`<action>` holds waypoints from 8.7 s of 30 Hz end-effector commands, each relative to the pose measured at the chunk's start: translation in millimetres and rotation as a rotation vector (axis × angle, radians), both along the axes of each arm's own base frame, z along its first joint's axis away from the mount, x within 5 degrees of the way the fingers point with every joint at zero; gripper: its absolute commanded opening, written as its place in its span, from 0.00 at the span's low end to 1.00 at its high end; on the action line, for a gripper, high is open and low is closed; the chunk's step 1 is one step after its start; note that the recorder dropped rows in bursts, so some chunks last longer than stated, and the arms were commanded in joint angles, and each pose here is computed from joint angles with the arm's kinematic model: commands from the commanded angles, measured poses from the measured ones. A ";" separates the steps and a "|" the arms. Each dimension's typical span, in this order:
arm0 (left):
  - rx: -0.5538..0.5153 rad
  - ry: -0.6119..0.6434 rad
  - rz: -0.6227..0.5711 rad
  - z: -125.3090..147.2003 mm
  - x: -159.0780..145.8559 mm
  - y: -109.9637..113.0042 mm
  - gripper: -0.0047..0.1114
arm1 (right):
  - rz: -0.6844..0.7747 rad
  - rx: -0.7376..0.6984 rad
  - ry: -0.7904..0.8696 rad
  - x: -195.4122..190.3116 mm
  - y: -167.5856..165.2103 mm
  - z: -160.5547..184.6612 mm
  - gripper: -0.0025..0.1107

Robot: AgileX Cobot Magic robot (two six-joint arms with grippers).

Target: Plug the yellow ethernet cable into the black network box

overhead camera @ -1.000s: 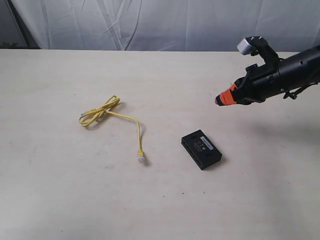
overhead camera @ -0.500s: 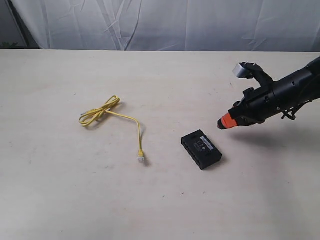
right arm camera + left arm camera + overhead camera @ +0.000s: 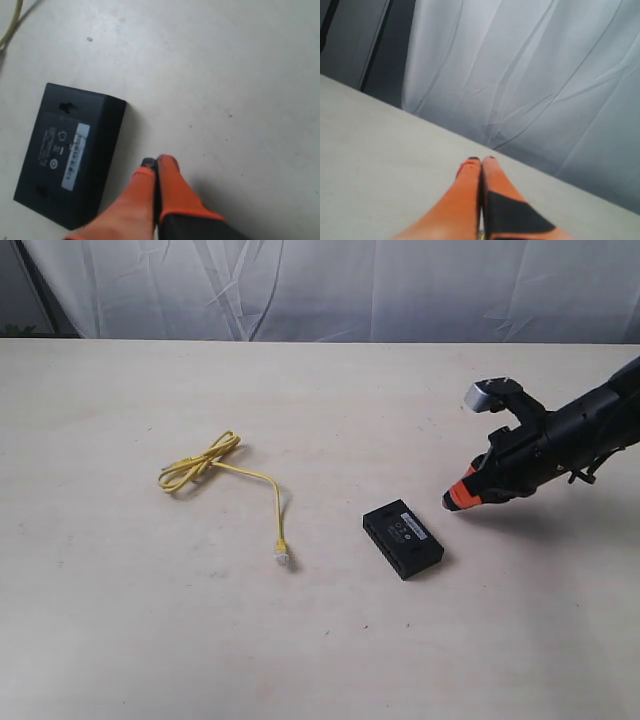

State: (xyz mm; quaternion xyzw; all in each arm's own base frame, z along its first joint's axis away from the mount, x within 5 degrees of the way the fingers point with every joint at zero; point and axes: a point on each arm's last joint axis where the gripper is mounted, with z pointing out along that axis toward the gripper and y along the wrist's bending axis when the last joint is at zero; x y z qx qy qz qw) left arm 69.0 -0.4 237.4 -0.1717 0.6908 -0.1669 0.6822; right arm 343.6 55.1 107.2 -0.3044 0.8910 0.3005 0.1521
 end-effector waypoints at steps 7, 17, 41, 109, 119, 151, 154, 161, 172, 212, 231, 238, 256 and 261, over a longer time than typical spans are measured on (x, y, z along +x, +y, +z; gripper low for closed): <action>0.223 0.316 -0.101 17.7 50.7 -3.9 0.04 | 0.060 0.063 0.000 -0.9 3.5 -3.0 0.01; 0.404 0.610 -0.361 16.9 97.8 -15.1 0.04 | 0.073 0.072 0.024 -2.2 4.1 -12.0 0.01; 0.424 0.664 -0.647 -0.6 121.0 -37.7 0.04 | 0.150 0.031 -0.005 -5.3 25.3 -17.8 0.01; 1.872 -0.052 -1.946 -96.4 253.9 -211.3 0.56 | 0.132 -0.007 -0.014 -2.8 22.8 -25.5 0.01; 1.968 -0.083 -1.998 -119.4 247.8 -226.8 0.53 | 0.132 -0.007 -0.014 -2.8 22.8 -25.5 0.01; 2.131 -0.208 -2.030 -120.5 229.7 -253.4 0.04 | 0.128 -0.013 -0.019 -2.3 22.4 -25.8 0.01; 2.066 -0.124 -1.989 -115.8 228.9 -254.3 0.04 | 0.128 -0.013 -0.019 -2.3 22.4 -25.8 0.01; 1.843 0.167 -1.803 -81.1 227.4 -258.7 0.04 | 0.125 -0.011 -0.019 -2.1 22.5 -25.6 0.01; 1.470 0.752 -1.516 -68.0 229.3 -256.1 0.04 | 0.125 -0.011 -0.019 -2.1 22.5 -25.6 0.01; 1.419 1.248 -1.258 -114.6 204.9 -309.6 0.04 | 0.099 0.004 -0.016 -0.9 23.5 -24.8 0.01; 1.446 1.173 -1.218 -84.6 213.6 -310.8 0.57 | 0.100 0.005 -0.016 -0.9 23.5 -24.8 0.01; 1.390 0.995 -1.335 -52.7 201.6 -289.5 0.55 | 0.098 0.003 -0.017 -0.7 23.4 -24.9 0.01; 1.159 0.485 -1.564 -90.0 198.4 -234.8 0.55 | 0.094 0.006 -0.017 -0.5 23.6 -24.7 0.01; 1.176 0.489 -1.614 -99.3 196.2 -236.1 0.47 | 0.089 0.010 -0.017 -0.2 23.9 -24.4 0.01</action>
